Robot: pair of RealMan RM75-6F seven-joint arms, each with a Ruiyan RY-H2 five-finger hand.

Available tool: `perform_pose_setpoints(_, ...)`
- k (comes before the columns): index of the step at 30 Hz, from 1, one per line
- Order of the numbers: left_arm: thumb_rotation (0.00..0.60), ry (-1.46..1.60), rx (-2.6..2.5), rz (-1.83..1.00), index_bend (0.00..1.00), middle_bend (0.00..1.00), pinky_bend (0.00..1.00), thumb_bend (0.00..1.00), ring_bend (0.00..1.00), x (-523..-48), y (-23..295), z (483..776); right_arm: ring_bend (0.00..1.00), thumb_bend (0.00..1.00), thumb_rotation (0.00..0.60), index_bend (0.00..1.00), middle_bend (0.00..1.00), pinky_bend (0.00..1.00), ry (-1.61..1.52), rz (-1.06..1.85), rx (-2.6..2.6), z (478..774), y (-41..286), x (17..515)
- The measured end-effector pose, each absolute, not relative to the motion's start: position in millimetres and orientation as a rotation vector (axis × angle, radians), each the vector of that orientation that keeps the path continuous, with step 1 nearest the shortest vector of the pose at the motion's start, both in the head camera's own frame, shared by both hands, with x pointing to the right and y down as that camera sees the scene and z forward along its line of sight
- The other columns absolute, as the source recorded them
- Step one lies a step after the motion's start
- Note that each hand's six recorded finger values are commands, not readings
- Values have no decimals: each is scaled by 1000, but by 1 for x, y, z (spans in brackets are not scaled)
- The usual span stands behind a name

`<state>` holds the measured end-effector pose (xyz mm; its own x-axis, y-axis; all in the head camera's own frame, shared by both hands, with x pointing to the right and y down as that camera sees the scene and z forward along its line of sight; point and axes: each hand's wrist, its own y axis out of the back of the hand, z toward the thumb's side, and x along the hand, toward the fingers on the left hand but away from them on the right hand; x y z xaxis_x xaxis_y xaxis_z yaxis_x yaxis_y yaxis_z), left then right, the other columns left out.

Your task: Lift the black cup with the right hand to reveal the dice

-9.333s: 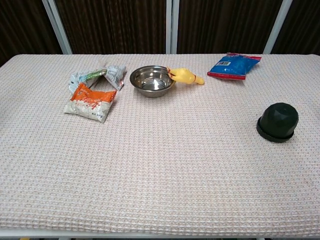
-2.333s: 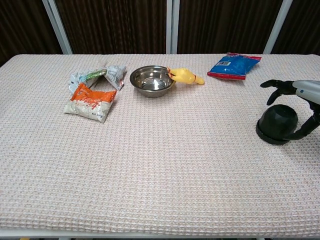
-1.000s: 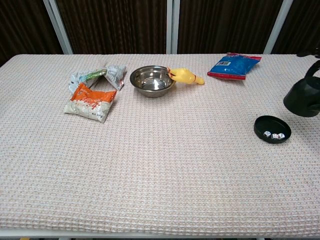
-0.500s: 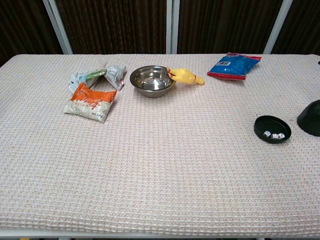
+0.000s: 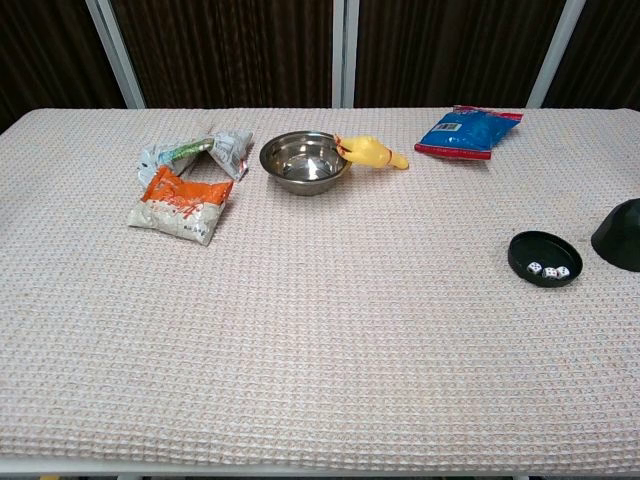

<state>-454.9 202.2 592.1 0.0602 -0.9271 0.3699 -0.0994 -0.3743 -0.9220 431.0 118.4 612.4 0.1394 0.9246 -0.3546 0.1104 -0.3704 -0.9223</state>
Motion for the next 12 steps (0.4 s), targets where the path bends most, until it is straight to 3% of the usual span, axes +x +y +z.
perform_pose_setpoints(12, 600, 1050, -1600, -1387, 164, 33, 129, 150, 0, -450, 201, 592, 0, 102, 600, 0, 9, 0, -933, 1392, -1375, 584, 164, 460)
